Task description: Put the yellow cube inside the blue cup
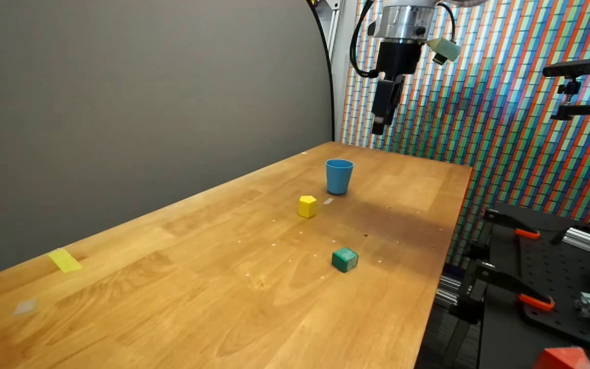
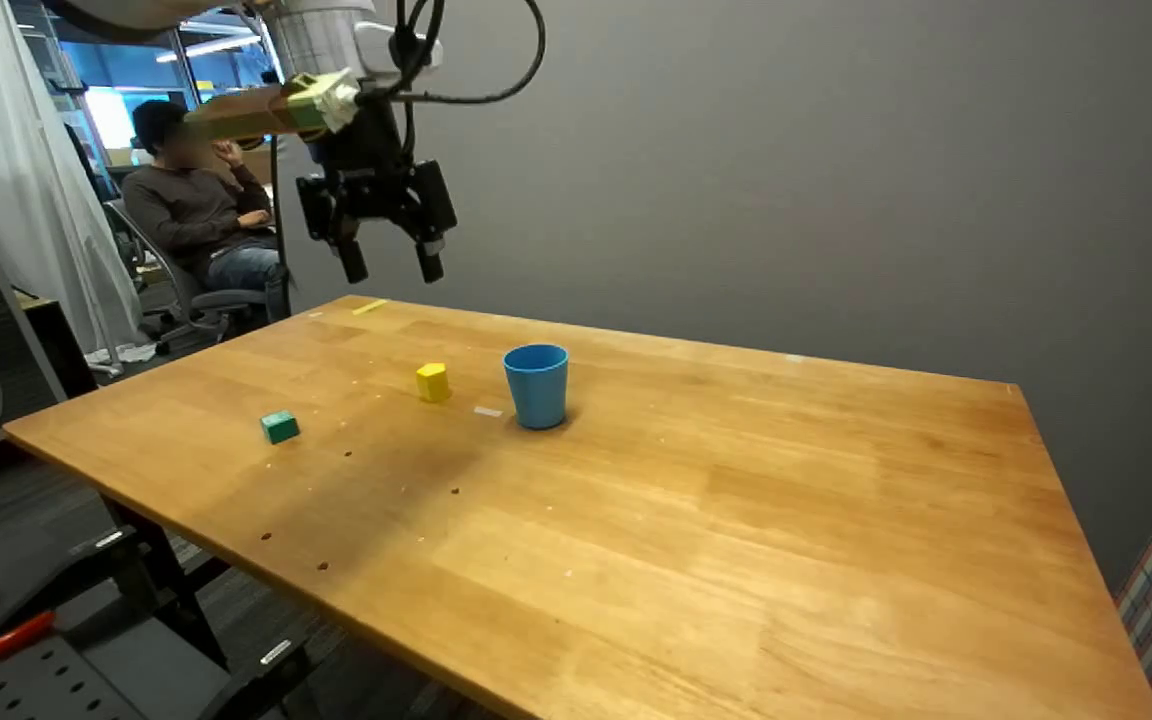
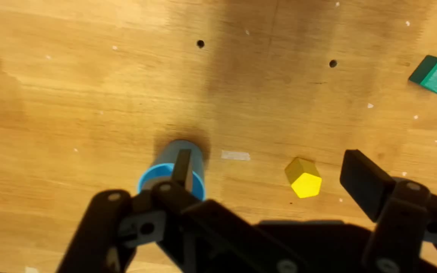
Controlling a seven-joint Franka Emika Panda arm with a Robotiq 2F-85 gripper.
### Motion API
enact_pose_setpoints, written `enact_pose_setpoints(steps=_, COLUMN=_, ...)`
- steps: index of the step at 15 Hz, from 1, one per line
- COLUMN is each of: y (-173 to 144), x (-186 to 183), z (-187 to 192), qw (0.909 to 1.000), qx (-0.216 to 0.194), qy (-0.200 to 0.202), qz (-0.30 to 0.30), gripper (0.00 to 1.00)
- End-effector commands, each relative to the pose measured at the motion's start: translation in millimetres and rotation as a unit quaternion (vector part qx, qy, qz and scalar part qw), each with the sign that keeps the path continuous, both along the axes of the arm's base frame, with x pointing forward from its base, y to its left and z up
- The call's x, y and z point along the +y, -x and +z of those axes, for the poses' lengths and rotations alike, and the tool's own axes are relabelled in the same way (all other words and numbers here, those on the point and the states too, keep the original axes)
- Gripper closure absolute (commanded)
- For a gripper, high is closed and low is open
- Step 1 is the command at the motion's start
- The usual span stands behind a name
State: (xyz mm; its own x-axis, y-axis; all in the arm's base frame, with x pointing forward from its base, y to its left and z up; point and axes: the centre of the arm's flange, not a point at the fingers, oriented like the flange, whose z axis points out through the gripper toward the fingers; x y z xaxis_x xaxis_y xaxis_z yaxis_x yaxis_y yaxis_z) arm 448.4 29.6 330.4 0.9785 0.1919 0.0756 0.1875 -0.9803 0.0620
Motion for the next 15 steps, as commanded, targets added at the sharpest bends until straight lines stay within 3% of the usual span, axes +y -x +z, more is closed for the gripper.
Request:
enact_pose_setpoints(steps=1, y=-44.7, x=45.0, z=-26.4, qw=0.9994, qx=-0.002, qy=-0.023, qz=0.028, gripper=0.00)
enact_pose_setpoints(steps=5, y=-77.4, x=83.3, z=-56.2, qw=0.9969, qx=0.015, qy=-0.033, qz=0.069, gripper=0.00)
enact_pose_setpoints(steps=11, y=-121.0, x=93.2, z=-110.7, qw=0.9956, qx=0.040, qy=-0.033, qz=0.078, gripper=0.00)
enact_pose_setpoints(steps=15, y=-132.4, x=100.3, z=-146.7, qw=0.9944, qx=0.059, qy=-0.041, qz=0.078, gripper=0.00)
